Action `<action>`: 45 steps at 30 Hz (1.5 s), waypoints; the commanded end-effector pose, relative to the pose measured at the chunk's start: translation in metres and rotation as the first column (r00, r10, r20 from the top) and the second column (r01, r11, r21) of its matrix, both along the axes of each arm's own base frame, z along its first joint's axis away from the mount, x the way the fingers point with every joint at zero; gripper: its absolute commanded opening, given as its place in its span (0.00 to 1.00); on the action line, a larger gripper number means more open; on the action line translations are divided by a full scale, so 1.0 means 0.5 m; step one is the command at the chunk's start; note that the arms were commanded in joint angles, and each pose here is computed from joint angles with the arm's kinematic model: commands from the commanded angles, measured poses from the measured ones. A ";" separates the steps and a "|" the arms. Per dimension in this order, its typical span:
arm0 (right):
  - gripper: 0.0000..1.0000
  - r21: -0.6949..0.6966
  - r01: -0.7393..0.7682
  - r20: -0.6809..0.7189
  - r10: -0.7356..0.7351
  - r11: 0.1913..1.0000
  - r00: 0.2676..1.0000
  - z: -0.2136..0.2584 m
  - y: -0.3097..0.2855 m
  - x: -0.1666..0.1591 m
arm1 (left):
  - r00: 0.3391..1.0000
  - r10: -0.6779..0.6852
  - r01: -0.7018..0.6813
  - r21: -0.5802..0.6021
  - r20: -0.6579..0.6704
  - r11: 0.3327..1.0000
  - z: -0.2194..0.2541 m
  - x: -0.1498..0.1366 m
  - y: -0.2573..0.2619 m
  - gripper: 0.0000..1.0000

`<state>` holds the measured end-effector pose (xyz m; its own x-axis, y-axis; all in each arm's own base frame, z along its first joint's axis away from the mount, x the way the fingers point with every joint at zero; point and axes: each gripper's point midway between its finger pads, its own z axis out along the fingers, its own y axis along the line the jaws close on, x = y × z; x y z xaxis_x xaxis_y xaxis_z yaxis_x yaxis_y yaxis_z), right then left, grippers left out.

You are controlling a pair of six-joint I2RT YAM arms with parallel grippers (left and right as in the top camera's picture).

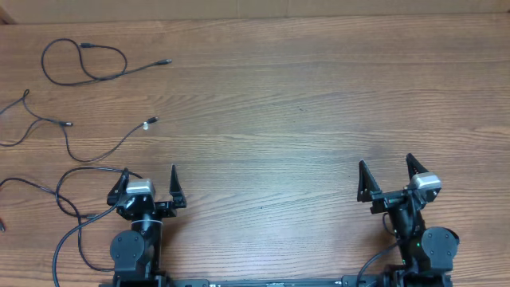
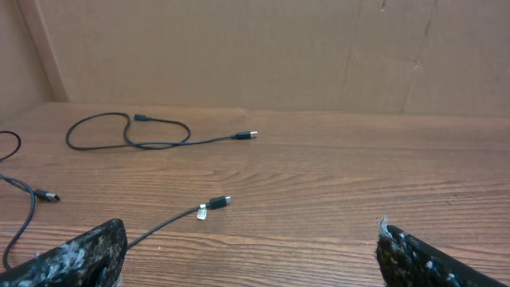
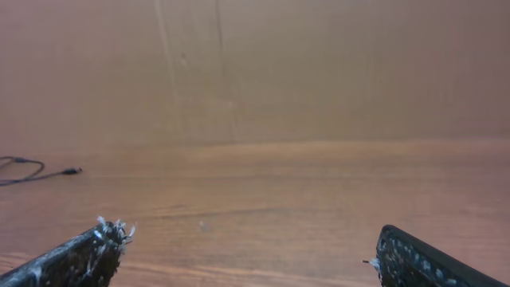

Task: Untangle cables

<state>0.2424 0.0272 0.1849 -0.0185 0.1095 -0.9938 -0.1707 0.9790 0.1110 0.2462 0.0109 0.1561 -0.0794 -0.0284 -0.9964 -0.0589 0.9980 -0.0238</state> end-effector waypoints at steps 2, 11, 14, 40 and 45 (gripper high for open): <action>1.00 0.011 0.003 -0.008 -0.003 1.000 1.000 -0.021 0.000 0.003 | 1.000 0.001 -0.001 0.001 0.007 1.000 0.001 -0.001 0.001 1.00; 1.00 0.015 0.002 -0.011 -0.002 1.000 1.000 -0.023 0.000 0.003 | 1.000 0.001 -0.001 0.001 0.007 1.000 0.001 -0.001 0.001 1.00; 1.00 0.015 0.002 -0.011 -0.002 1.000 1.000 -0.023 0.000 0.003 | 1.000 0.001 -0.001 0.001 0.007 1.000 0.001 -0.001 0.001 1.00; 1.00 -0.075 0.049 -0.003 -0.049 0.996 0.999 -0.026 -0.016 0.006 | 1.000 0.001 -0.001 0.001 0.007 1.000 0.001 -0.001 0.001 1.00; 1.00 -0.075 0.046 0.000 -0.046 0.996 0.999 -0.024 -0.015 0.005 | 1.000 0.001 -0.001 0.001 0.007 1.000 0.001 -0.001 0.001 1.00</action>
